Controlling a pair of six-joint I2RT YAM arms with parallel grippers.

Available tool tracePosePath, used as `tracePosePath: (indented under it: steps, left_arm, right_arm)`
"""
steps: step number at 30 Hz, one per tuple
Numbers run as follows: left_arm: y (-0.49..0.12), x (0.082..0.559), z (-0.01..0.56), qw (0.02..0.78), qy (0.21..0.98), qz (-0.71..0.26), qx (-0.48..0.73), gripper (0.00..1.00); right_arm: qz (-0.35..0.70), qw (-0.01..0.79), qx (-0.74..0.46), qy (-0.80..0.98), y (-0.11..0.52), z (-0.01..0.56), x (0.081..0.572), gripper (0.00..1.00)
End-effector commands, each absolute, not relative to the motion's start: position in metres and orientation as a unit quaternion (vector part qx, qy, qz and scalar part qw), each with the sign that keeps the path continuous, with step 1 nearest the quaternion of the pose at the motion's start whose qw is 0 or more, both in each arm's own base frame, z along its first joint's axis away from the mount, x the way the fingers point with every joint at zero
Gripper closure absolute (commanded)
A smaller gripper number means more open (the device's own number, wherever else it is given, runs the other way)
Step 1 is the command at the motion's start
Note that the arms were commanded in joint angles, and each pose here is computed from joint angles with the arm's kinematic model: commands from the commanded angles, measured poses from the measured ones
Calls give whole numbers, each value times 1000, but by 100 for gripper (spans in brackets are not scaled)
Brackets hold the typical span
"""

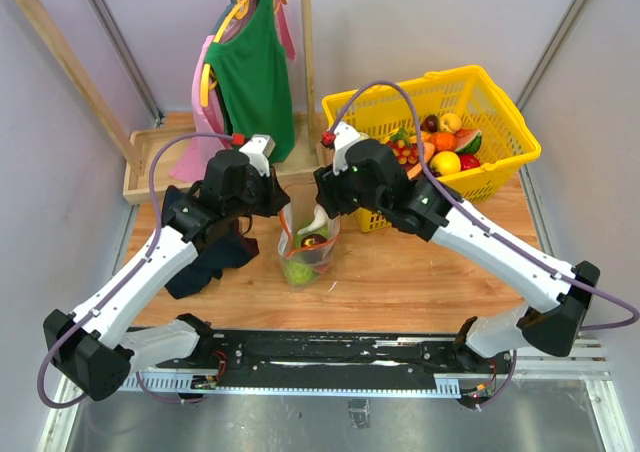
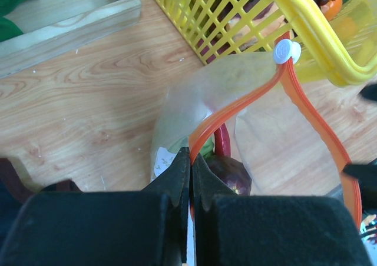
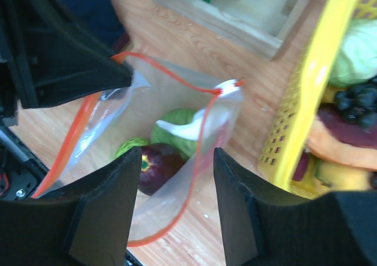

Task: Place the food in the zip-top bag and seal the zipper
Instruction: Pick up the fake fruit from the bin.

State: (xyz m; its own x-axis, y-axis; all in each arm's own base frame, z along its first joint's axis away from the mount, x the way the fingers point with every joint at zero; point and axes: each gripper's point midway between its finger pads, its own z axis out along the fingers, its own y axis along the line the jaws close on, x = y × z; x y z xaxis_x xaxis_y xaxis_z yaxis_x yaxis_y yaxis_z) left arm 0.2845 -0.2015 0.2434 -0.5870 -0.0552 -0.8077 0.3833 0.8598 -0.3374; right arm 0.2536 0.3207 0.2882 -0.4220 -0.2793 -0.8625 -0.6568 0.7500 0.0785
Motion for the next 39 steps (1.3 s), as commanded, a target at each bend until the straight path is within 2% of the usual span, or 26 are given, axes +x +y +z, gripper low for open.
tracePosePath:
  steps: [1,9,18,29,39]
  left_arm:
    - [-198,290,256,482,835,-245,101,99]
    - [-196,292,251,490,832,-237,106,99]
    - [-197,287,244,483,834,-245,110,100]
    - [-198,288,237,476,839,-241,112,100]
    - [-200,290,233,469,842,-241,112,100]
  right_arm:
    - [157,492,-268,813,282,319,283,45]
    - [91,501,-191,839,217,328,349,35]
    - [46,479,-101,871,157,284,430,30]
    - [48,450,-23,891,121,215,514,29]
    - [78,435,-22,897,121,164,548,31]
